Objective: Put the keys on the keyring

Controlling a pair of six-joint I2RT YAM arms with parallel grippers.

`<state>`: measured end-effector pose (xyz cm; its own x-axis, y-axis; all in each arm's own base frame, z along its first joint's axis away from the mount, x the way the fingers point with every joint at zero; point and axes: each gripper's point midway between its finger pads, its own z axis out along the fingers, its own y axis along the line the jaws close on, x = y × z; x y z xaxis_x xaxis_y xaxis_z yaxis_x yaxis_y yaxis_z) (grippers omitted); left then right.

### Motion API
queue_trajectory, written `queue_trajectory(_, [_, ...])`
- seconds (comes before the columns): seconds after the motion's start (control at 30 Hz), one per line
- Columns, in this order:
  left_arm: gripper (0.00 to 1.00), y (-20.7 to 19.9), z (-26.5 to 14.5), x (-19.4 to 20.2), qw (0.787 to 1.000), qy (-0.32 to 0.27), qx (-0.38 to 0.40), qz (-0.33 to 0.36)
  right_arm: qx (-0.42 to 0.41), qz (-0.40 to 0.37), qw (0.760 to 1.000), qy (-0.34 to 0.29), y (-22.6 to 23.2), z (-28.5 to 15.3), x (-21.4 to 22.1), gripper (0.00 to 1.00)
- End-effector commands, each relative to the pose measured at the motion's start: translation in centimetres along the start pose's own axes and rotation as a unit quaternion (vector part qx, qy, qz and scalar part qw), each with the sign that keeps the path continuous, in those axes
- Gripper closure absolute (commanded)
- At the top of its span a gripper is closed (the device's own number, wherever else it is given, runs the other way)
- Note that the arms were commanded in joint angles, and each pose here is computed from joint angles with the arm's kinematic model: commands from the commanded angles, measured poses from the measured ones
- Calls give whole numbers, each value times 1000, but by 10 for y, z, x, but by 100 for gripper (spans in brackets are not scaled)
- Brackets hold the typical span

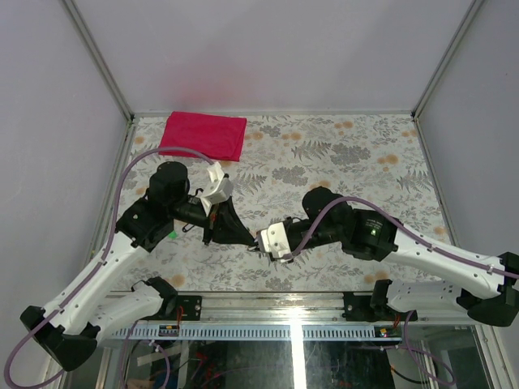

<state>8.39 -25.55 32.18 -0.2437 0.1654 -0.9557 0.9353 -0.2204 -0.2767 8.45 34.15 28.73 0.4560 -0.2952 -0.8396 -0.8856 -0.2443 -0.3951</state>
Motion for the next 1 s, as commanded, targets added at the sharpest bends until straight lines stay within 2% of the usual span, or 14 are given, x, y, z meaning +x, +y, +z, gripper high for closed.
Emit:
queue_trajectory(0.0, [100, -13, -2, -7, 1000, 2, 27, 9, 11, -29, 999, -34, -13, -6, -31, 100])
queue_trajectory(0.53, [100, -28, 4, 3, 997, 29, 66, -1, -38, 1, 999, -22, -4, 3, -32, 100])
queue_trajectory(0.97, [100, -31, 9, 14, 996, 55, 64, 0, -23, 5, 1000, -2, -6, -6, -27, 100])
